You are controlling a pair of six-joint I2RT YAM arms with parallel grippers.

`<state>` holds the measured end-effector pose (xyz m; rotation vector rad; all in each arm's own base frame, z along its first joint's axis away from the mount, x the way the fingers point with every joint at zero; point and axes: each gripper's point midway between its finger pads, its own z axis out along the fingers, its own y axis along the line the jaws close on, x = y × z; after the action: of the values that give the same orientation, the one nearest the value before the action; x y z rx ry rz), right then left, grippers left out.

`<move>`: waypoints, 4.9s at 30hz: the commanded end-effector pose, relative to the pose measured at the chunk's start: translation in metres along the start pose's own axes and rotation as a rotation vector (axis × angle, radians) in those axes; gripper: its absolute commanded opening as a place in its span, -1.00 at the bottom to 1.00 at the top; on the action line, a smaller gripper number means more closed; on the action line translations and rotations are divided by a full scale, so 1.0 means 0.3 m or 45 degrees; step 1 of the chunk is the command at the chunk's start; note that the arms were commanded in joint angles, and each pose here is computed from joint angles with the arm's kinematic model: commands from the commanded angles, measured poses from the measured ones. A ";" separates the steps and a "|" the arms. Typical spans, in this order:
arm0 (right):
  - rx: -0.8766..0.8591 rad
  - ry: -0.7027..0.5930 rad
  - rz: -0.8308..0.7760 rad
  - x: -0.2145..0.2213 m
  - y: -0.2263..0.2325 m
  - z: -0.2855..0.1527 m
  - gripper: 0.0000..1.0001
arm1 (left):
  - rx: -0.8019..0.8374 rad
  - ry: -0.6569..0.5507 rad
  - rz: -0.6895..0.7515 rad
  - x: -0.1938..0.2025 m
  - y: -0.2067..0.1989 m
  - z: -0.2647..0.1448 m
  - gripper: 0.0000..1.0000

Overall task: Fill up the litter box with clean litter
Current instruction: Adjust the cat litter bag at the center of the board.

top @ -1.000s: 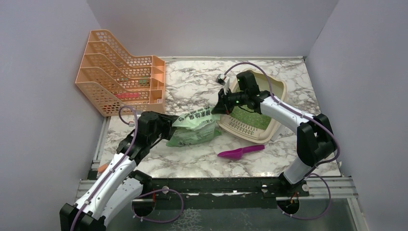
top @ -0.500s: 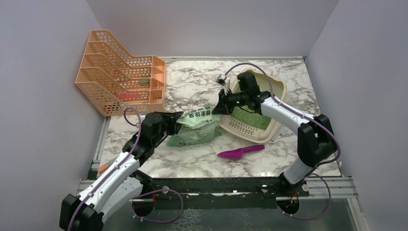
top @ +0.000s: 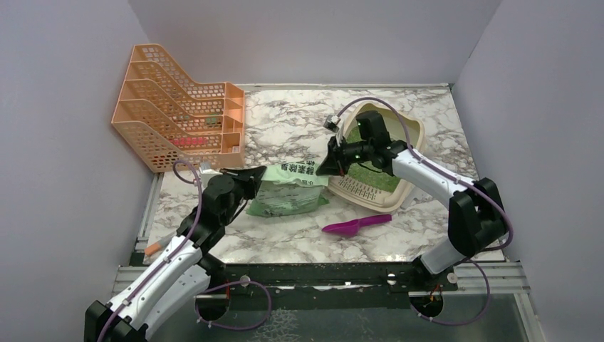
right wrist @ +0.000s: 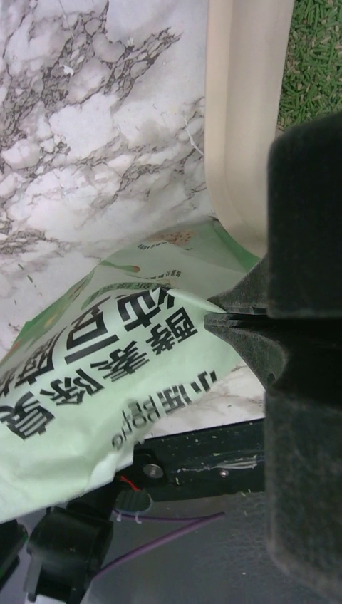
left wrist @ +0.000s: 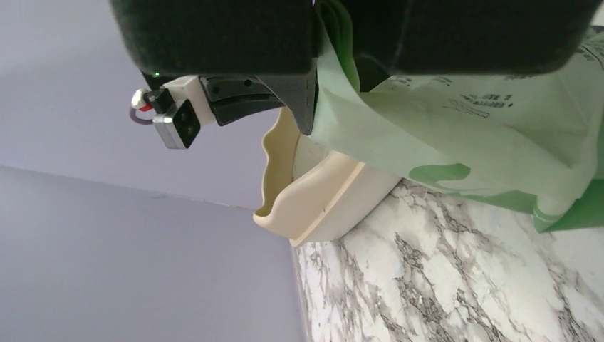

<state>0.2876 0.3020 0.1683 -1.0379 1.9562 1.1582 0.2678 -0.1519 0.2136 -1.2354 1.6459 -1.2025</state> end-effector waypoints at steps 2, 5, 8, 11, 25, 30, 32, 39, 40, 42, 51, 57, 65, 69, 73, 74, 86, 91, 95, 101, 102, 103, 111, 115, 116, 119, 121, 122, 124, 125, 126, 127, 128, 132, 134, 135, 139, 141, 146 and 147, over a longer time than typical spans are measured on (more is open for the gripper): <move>-0.171 -0.104 -0.141 -0.083 0.131 -0.063 -0.98 | 0.200 -0.107 0.254 -0.043 -0.088 0.008 -1.00; -0.173 -0.098 -0.148 -0.080 0.133 -0.063 -0.94 | 0.237 -0.040 0.336 -0.008 -0.075 0.009 -1.00; -0.152 -0.079 -0.148 -0.080 0.111 -0.054 -0.52 | 0.303 0.007 0.403 0.017 -0.081 -0.004 -1.00; -0.179 -0.051 -0.170 -0.092 0.108 -0.047 -0.09 | 0.350 0.050 0.509 0.041 -0.073 -0.013 -1.00; -0.398 0.084 -0.225 -0.107 0.094 0.070 0.42 | 0.432 0.020 0.622 0.034 -0.073 -0.027 -1.00; -0.411 0.176 -0.258 -0.020 0.117 0.134 0.36 | 0.445 -0.009 0.629 0.023 -0.066 -0.024 -1.00; -0.376 0.181 -0.265 -0.013 0.091 0.149 0.08 | 0.449 -0.021 0.639 0.017 -0.061 -0.026 -1.00; -0.317 0.154 -0.316 -0.038 0.066 0.155 -0.96 | 0.379 -0.053 0.829 -0.011 -0.002 -0.036 -0.08; -0.304 0.151 -0.324 -0.041 0.063 0.153 -0.98 | 0.319 -0.063 0.901 -0.027 0.018 -0.040 0.12; -0.282 0.144 -0.343 -0.044 0.056 0.151 -0.98 | 0.199 -0.089 1.048 -0.070 0.030 -0.069 0.42; -0.298 0.108 -0.433 -0.048 0.076 0.133 -0.98 | 0.148 0.078 1.595 -0.103 -0.190 -0.326 0.97; -0.338 0.026 -0.526 -0.063 0.118 0.110 -0.98 | 0.205 0.693 1.966 0.100 -0.199 -0.206 0.96; -0.391 -0.084 -0.645 -0.063 0.185 0.068 -0.98 | 0.538 0.891 2.435 0.157 -0.215 -0.147 0.97; -0.403 -0.101 -0.651 -0.069 0.198 0.059 -0.98 | 0.708 1.137 2.507 0.216 -0.130 -0.146 0.97; -0.414 -0.117 -0.663 -0.076 0.211 0.052 -0.98 | 0.711 1.283 2.499 0.240 -0.046 -0.098 0.97; -0.420 -0.125 -0.663 -0.077 0.216 0.050 -0.98 | 0.691 1.311 2.493 0.240 -0.025 -0.083 0.97; -0.382 -0.133 -0.660 -0.048 0.239 0.011 -0.94 | 0.331 1.439 2.549 0.141 0.226 0.036 0.13; -0.299 -0.040 -0.579 0.028 0.202 0.008 -0.27 | 0.300 1.343 2.635 0.108 0.190 0.059 -0.86; -0.204 0.055 -0.511 0.096 0.159 -0.002 -0.02 | 0.313 1.326 2.640 0.109 0.177 0.058 -0.89; -0.010 0.152 -0.461 0.160 0.085 -0.030 -0.55 | 0.285 1.281 2.659 0.095 0.171 0.065 -0.95; 0.058 0.156 -0.468 0.159 0.055 -0.039 -0.74 | 0.269 1.260 2.668 0.086 0.169 0.069 -0.99; 0.110 0.148 -0.472 0.148 0.034 -0.053 -0.92 | 0.254 1.241 2.676 0.077 0.168 0.073 -1.00; 0.171 0.060 -0.459 0.106 0.023 -0.120 -0.72 | 0.231 1.183 2.697 0.056 0.159 0.082 -1.00; 0.261 0.028 -0.340 0.069 -0.016 -0.157 -0.90 | 0.216 1.180 2.695 0.052 0.162 0.086 -1.00; 0.273 -0.020 -0.283 0.042 -0.008 -0.174 -0.70 | 0.224 1.179 2.686 0.057 0.158 0.087 -1.00; 0.482 -0.205 -0.162 -0.048 -0.031 -0.272 -0.33 | 0.246 1.170 2.643 0.073 0.141 0.088 -1.00; 0.663 -0.335 -0.073 -0.084 -0.047 -0.358 -0.03 | 0.256 1.171 2.612 0.085 0.136 0.088 -1.00; 0.736 -0.380 -0.048 -0.090 -0.048 -0.401 0.03 | 0.263 1.176 2.599 0.090 0.137 0.087 -1.00; 0.969 -0.461 0.081 -0.078 -0.079 -0.509 0.58 | 0.272 1.192 2.582 0.098 0.146 0.086 -1.00; 1.132 -0.499 0.179 -0.055 -0.109 -0.577 0.76 | 0.274 1.188 2.577 0.100 0.146 0.088 -1.00; 1.311 -0.529 0.261 -0.024 -0.137 -0.657 0.85 | 0.266 1.179 2.568 0.100 0.144 0.093 -1.00; 1.469 -0.561 0.369 0.017 -0.153 -0.729 0.97 | 0.261 1.166 2.563 0.101 0.136 0.099 -0.97; 1.642 -0.595 0.478 0.068 -0.163 -0.809 1.00 | 0.260 1.153 2.559 0.101 0.128 0.105 -0.88; 1.998 -0.770 0.839 0.255 -0.121 -0.993 1.00 | 0.253 1.129 2.532 0.110 0.110 0.131 -0.32; 2.021 -0.823 0.896 0.303 -0.099 -1.018 1.00 | 0.231 1.128 2.512 0.113 0.104 0.148 -0.17; 2.045 -0.836 0.958 0.344 -0.086 -1.026 0.99 | 0.225 1.124 2.502 0.114 0.101 0.154 -0.13; 2.020 -0.880 1.036 0.410 -0.074 -1.014 0.88 | 0.236 1.097 2.471 0.126 0.073 0.170 0.03; 2.012 -0.840 1.085 0.451 -0.080 -0.987 0.86 | 0.257 1.062 2.472 0.129 0.050 0.174 0.14; 1.961 -0.804 1.143 0.480 -0.105 -0.927 0.85 | 0.275 0.987 2.493 0.117 0.009 0.169 0.30; 1.952 -0.774 1.125 0.475 -0.112 -0.917 0.86 | 0.278 0.973 2.496 0.115 0.004 0.166 0.33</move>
<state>0.2111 -0.0016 0.1609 0.8716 1.9397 -0.0109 0.2926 -0.1970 0.1668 1.2367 2.0532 -0.3958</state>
